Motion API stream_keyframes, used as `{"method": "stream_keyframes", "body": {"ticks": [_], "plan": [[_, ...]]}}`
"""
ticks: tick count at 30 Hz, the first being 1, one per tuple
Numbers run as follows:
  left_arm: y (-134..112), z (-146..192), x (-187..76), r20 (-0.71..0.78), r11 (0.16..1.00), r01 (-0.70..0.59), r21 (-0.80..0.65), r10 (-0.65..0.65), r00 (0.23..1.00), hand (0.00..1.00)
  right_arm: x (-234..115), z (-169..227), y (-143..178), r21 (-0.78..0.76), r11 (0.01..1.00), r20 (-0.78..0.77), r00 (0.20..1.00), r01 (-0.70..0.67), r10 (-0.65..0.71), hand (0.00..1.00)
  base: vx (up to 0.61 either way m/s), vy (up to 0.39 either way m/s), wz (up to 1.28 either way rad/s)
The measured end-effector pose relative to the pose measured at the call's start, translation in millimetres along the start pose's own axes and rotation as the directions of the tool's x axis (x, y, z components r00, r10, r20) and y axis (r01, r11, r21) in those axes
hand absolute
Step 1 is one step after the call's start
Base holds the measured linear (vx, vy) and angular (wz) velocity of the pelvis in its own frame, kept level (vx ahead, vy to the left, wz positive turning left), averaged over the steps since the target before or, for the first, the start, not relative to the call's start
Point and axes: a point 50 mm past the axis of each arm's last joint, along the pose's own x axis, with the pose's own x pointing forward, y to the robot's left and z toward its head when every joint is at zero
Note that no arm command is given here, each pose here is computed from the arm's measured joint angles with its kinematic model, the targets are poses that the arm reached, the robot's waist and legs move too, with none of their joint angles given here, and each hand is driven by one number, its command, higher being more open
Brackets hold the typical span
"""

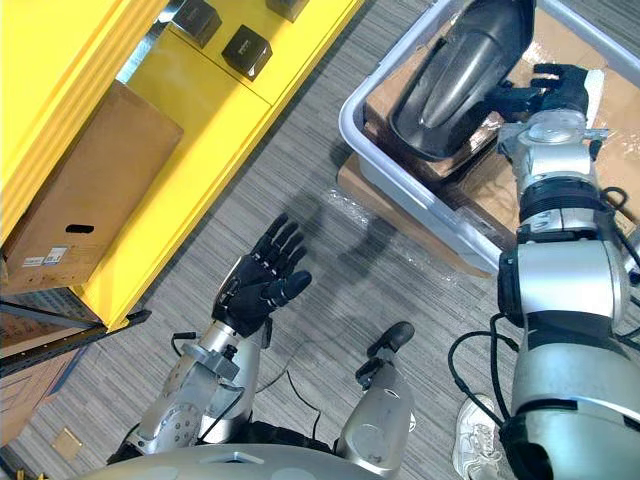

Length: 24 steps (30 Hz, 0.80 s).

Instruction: Walk over and take three plastic housings, then place them on the shelf

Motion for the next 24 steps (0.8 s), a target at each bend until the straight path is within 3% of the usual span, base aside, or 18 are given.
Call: {"method": "stream_keyframes", "body": {"ticks": [10, 15, 19, 23, 24], "plan": [[2.5, -1.5, -6.5, -0.011, 1.000, -0.019, 0.001, 0.019, 1.000, 1.00, -0.1, -23.3, 1.7, -0.118, 0.993, -0.156, 0.988, 0.001, -0.020, 0.00, -0.05, -0.043, 0.01], [14.4, -1.3, -21.2, -0.025, 0.996, -0.089, 0.015, 0.089, 0.996, 1.00, 0.1, -34.3, -6.4, -0.140, 0.984, -0.187, 0.972, 0.114, -0.139, 0.00, -0.07, -0.035, 0.01], [24.6, 4.5, -29.9, -0.017, 0.991, -0.130, 0.042, 0.131, 0.991, 1.00, 0.2, -33.2, -12.9, -0.160, 0.955, -0.094, 0.959, 0.250, -0.267, 0.00, -0.06, -0.033, -0.05], [24.6, 25.0, -31.3, 0.056, 0.988, -0.125, 0.093, 0.120, 0.991, 1.00, -3.2, -2.2, -17.2, -0.172, 0.921, 0.165, 0.931, 0.351, -0.324, 0.00, -0.04, -0.040, -0.11], [21.6, 39.1, -27.8, 0.091, 0.981, -0.095, 0.172, 0.080, 0.993, 1.00, -6.6, 13.2, -20.2, -0.152, 0.911, 0.269, 0.903, 0.384, -0.336, 0.00, -0.02, -0.049, -0.12]]}}
